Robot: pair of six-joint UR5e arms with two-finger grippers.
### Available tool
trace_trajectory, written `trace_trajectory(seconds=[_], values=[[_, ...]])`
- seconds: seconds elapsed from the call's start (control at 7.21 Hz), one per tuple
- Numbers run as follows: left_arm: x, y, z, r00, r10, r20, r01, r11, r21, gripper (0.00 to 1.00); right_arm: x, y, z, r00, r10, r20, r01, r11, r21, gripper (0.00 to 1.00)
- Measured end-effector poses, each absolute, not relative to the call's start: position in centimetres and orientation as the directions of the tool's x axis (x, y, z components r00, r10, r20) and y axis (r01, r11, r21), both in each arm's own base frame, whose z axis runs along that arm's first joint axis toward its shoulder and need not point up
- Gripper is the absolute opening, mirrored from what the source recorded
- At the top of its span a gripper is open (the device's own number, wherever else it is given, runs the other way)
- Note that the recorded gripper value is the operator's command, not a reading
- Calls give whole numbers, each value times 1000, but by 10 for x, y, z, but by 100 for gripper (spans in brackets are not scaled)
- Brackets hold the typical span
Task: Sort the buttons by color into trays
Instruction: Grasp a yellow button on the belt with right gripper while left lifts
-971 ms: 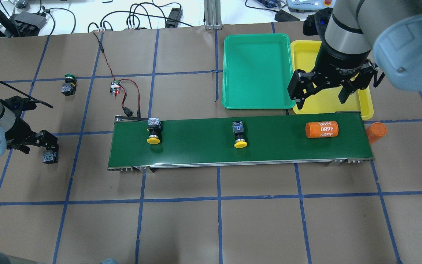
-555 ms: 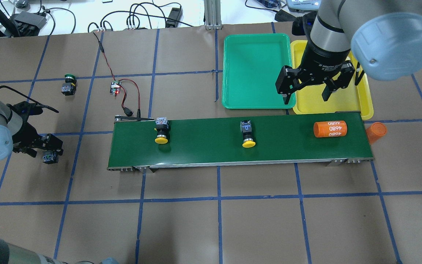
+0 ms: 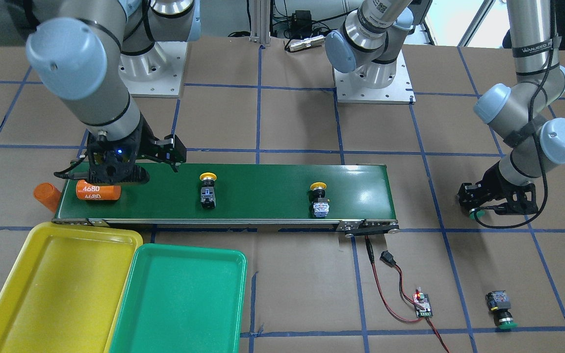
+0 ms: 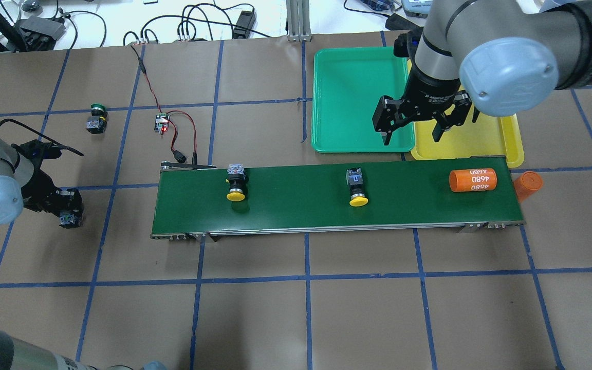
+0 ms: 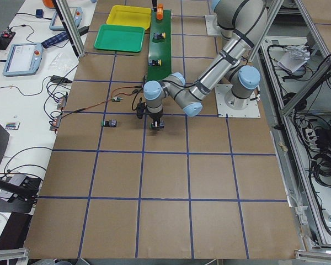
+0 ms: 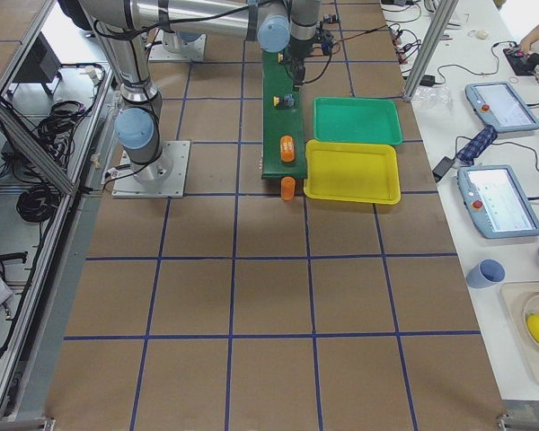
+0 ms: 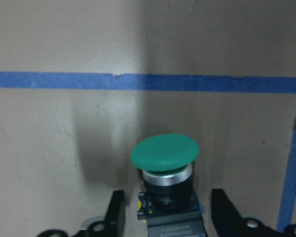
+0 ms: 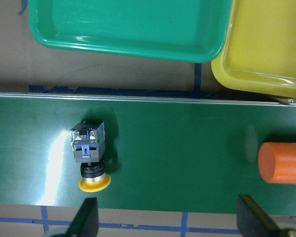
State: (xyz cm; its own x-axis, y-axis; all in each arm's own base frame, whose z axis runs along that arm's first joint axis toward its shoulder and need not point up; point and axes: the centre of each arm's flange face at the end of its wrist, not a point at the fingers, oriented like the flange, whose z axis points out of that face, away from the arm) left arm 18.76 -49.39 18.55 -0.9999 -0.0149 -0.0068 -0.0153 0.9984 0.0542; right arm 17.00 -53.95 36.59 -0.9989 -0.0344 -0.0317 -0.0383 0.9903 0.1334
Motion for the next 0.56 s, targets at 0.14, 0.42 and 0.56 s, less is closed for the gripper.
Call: trace_trajectory(seconds=[0.14,0.42,0.56], values=[[184,-496,198,-1000,-2,-15,-3,999,35,0,175,-544,345,-999,-19,-35,-25,985,171,100],[164,-512,248,-999,42,-18,42,999,-4,0,208,-538,326,-997,-62,-54,-70,983,169,100],[142,-527,280,-997,80,-3,80,997,1,0,222,-533,318,-994,-94,-57,-102,984,144,100]])
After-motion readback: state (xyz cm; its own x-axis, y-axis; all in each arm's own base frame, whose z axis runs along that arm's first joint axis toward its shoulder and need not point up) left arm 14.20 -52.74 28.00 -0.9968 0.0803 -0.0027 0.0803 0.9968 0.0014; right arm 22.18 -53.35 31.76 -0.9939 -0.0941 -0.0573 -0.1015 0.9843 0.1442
